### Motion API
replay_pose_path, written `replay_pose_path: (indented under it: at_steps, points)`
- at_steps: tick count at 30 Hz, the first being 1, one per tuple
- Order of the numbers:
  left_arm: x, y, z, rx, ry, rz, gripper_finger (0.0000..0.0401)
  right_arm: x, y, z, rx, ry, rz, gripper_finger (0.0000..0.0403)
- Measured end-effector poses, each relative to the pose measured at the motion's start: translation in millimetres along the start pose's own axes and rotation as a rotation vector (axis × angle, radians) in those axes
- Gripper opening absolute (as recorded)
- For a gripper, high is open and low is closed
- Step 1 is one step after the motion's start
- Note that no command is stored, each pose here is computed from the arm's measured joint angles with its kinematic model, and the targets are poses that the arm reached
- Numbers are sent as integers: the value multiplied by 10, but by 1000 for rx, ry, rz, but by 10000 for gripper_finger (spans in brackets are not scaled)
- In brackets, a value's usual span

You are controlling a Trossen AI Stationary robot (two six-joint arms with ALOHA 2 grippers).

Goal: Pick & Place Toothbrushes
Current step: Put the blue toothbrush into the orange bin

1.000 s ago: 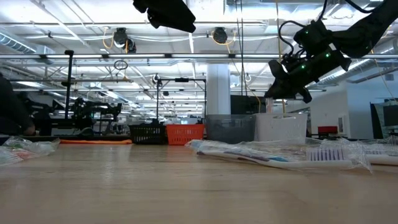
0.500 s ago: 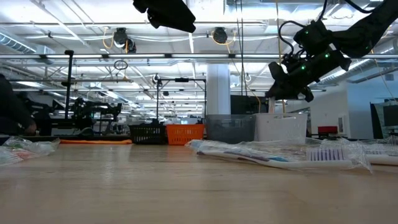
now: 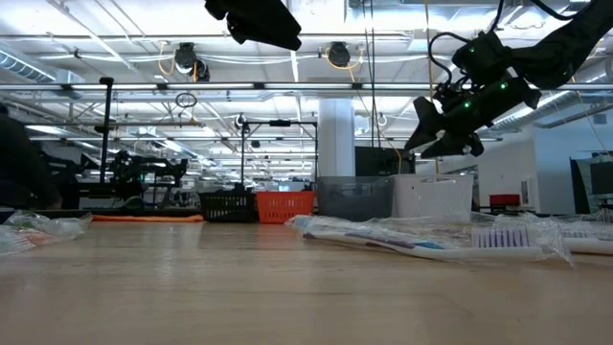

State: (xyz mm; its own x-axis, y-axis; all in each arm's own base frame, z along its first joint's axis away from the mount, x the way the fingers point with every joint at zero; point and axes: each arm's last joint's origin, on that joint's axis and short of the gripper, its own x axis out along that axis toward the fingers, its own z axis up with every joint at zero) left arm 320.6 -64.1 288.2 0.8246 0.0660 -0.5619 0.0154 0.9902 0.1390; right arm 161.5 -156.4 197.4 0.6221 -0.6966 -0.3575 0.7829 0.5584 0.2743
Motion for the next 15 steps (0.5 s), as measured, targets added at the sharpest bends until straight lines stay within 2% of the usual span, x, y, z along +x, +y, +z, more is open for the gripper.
replay_pose_path:
  at_steps: [8, 15]
  points:
    - [0, 0, 0, -1, 0, 0, 182, -5, 10, 1, 5, 3, 17, 237]
    - [0, 0, -3, -3, 3, 0, 182, -76, 85, 47, 28, 22, 205, 234]
